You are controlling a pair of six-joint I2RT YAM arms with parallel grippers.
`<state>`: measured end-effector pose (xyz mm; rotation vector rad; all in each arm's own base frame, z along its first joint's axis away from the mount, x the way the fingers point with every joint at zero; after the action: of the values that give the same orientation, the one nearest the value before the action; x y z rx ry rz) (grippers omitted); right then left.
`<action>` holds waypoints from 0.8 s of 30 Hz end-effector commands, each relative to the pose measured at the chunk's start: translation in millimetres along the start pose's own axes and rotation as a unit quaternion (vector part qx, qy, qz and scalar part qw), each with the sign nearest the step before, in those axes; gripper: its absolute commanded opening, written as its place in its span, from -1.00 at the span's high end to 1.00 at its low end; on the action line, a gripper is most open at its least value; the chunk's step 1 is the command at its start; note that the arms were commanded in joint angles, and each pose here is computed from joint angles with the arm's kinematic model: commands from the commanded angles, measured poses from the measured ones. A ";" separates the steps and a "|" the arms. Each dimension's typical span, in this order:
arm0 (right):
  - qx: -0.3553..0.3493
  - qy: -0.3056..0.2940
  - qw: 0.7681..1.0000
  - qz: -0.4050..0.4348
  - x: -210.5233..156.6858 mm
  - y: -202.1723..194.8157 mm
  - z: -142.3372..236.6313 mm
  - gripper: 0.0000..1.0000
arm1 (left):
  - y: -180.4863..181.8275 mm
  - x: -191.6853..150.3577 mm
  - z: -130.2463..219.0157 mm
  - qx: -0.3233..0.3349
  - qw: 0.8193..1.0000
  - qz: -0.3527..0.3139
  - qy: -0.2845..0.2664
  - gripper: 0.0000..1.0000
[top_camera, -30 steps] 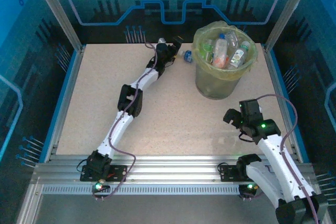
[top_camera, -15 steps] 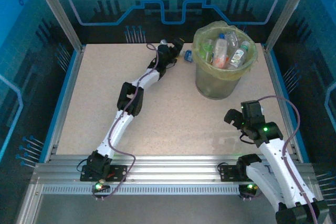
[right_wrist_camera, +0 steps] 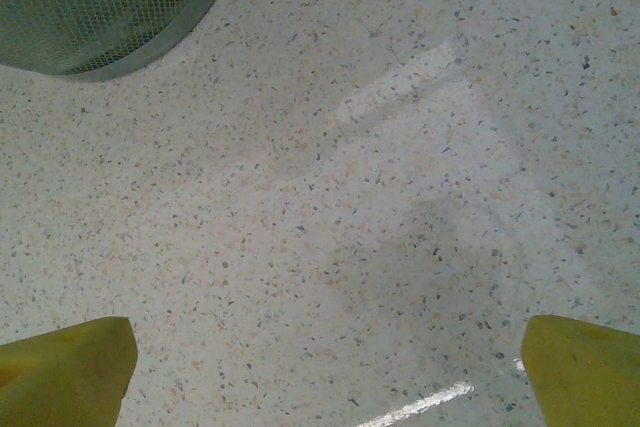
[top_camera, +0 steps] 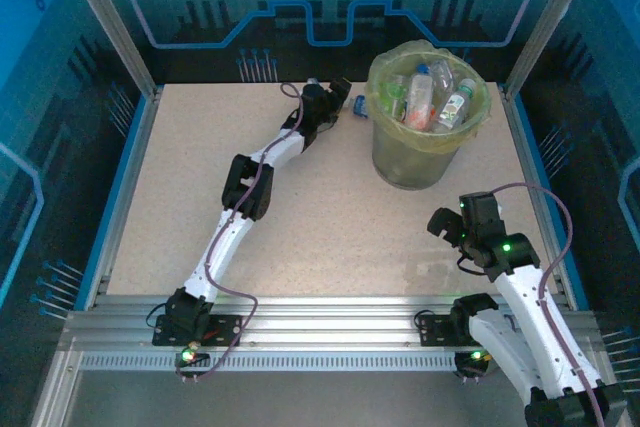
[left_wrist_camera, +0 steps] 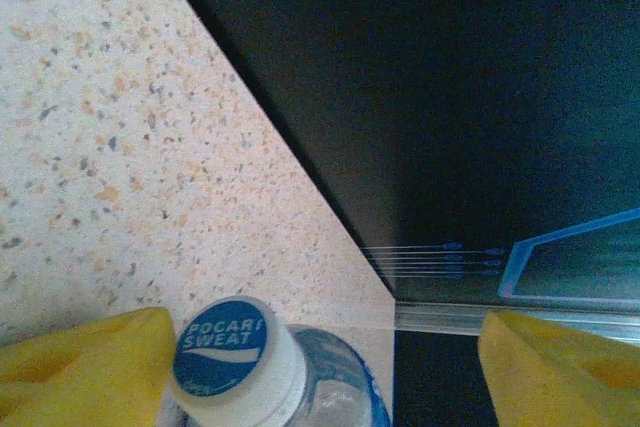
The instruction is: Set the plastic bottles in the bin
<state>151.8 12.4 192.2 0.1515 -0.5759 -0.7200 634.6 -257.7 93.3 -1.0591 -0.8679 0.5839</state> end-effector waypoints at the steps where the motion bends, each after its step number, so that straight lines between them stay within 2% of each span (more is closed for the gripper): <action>1: 0.006 -0.014 1.000 -0.005 4.5 3.1 9.8 -0.99 | 40.0 -47.4 -2.5 0.075 0.994 0.024 0.074 -0.53; 13: 0.007 -0.037 0.999 -0.018 7.3 -0.7 17.6 -0.99 | 25.3 -73.2 15.2 0.099 0.987 -0.042 0.122 -0.23; 18: 0.005 -0.040 0.999 -0.023 7.3 -2.1 17.9 -0.99 | 30.2 -85.1 23.8 0.117 0.982 -0.050 0.138 -0.12; 24: 0.004 -0.041 0.999 -0.024 7.2 -2.0 16.4 -0.99 | 34.5 -92.9 33.5 0.129 0.980 -0.044 0.142 -0.09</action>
<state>147.1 7.3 201.9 0.1438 -0.6364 -0.7615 590.0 -283.1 84.4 -0.9405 -0.7772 0.4618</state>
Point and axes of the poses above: each hand's point on the last joint's axis, 136 mm out from that joint toward the fingers, its own z axis back along the fingers, its own y axis along the line the jaws close on, x = y × z, the point moved 8 cm from there along z, back along the fingers, and after that the axes turned 9 degrees about -z, right-handed, at the moved point
